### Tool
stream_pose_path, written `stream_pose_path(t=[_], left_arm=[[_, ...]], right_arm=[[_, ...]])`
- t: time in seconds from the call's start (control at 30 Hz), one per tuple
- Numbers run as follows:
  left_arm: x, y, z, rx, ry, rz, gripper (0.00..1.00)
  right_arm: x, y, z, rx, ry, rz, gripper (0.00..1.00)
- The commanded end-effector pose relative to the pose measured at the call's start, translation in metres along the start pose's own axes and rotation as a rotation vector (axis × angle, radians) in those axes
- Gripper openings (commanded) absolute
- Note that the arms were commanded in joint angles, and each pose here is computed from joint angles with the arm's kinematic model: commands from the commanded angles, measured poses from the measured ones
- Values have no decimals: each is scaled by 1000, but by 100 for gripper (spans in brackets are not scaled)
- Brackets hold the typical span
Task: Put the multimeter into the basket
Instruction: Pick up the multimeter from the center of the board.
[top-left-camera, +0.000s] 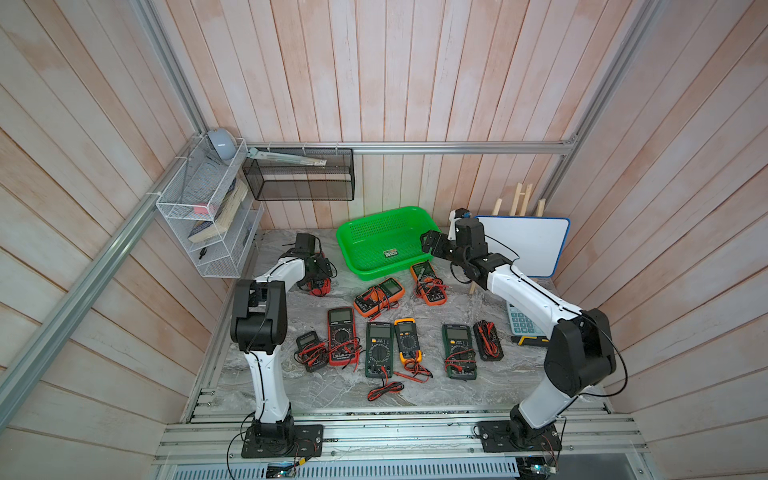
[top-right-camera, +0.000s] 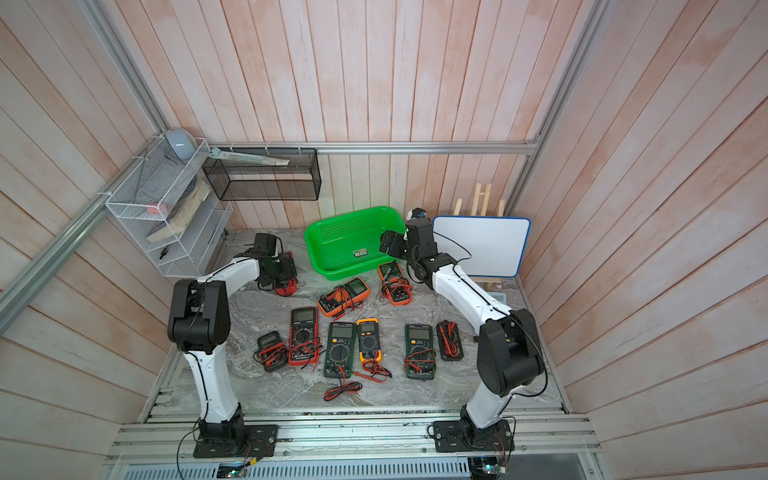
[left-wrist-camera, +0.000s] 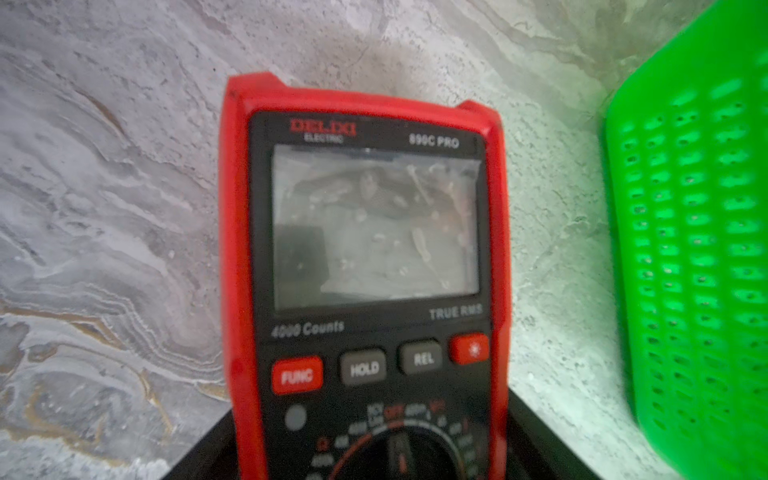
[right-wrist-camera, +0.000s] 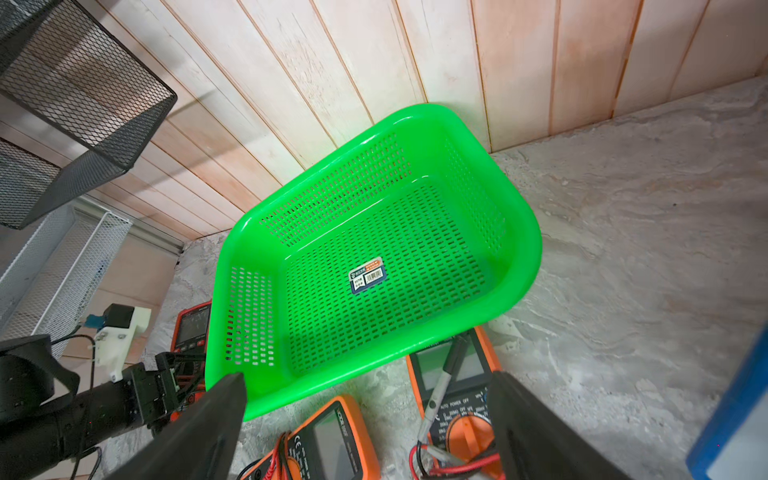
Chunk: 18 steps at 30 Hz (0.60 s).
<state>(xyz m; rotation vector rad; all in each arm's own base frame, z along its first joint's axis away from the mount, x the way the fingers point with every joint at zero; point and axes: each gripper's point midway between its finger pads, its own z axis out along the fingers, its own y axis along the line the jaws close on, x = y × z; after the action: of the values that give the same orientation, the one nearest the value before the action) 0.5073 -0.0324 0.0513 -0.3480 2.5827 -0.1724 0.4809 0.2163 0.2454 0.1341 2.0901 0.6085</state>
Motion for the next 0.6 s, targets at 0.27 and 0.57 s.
stream_pose_path(t=[0.27, 0.57], left_arm=[[-33, -16, -86, 95, -153, -40, 0], [-66, -71, -159, 266, -289, -31, 0]], right_arm=[[-21, -13, 36, 62, 5, -32, 96], [-8, -19, 51, 67, 44, -37, 96]])
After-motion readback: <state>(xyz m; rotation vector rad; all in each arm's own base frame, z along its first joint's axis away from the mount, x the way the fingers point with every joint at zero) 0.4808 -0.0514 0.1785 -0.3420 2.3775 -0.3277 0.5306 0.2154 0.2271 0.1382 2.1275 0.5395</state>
